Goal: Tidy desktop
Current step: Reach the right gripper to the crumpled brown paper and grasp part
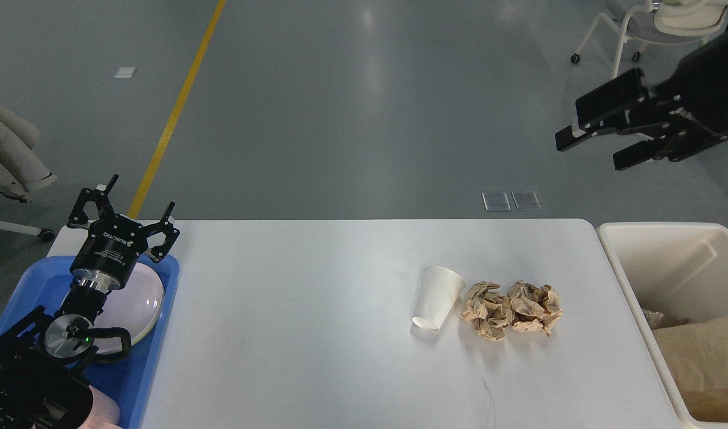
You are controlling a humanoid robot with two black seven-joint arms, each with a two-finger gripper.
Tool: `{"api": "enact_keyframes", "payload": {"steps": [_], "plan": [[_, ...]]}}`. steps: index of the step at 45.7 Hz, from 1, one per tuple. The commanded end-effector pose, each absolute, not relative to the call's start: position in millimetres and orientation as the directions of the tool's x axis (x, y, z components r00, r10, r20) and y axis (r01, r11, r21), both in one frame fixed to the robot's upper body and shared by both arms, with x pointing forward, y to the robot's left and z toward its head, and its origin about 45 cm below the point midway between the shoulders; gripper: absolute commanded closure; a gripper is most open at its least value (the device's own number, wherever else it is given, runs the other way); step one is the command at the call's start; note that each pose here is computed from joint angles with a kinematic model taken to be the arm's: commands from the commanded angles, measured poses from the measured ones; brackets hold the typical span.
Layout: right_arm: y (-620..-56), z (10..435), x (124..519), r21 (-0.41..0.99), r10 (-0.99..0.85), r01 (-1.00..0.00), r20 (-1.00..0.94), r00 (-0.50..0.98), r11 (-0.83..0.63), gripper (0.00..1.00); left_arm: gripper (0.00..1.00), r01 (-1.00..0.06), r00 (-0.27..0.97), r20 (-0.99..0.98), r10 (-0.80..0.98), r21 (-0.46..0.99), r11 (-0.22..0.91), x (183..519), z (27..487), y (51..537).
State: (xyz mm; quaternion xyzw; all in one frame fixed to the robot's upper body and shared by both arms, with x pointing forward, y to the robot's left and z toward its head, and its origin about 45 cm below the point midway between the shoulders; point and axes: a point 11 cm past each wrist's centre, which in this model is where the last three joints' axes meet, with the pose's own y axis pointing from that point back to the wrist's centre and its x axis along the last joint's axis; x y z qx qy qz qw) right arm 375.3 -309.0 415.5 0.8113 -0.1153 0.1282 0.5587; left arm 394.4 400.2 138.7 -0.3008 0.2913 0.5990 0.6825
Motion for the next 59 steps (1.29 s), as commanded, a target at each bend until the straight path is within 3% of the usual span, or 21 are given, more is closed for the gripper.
{"api": "enact_keyframes", "payload": {"steps": [1,5,10,19,30,59], "plan": [[-316.8,305.2,383.5,0.9,-0.036,-0.343,0.347,0.937,-0.27,0.0,0.0,-0.993,0.111,-0.758,0.642,-0.06,0.1,394.4,138.5,400.3],[-311.2,235.5,374.8,0.923,-0.034,-0.306,0.307,0.951,-0.232,0.0,0.0,-0.993,0.113,-0.758,0.643,-0.061,0.102,394.4,138.6,400.1],[-306.1,182.0,378.1,0.931,-0.186,-0.309,0.274,0.943,-0.193,0.0,0.0,-0.993,0.112,-0.758,0.642,-0.062,0.101,394.4,138.6,400.2],[-321.7,148.4,388.1,0.925,-0.267,-0.366,0.329,0.906,-0.103,0.0,0.0,-0.993,0.112,-0.758,0.642,-0.062,0.101,394.4,138.6,400.2],[-348.0,109.7,372.3,0.923,-0.287,-0.384,0.36,0.888,-0.031,0.0,0.0,-0.993,0.112,-0.758,0.642,-0.062,0.101,394.4,138.6,400.2],[-343.3,63.2,351.2,0.9,-0.309,-0.436,0.408,0.859,-0.024,0.0,0.0,-0.993,0.113,-0.758,0.643,-0.061,0.102,394.4,138.6,400.1]]}}
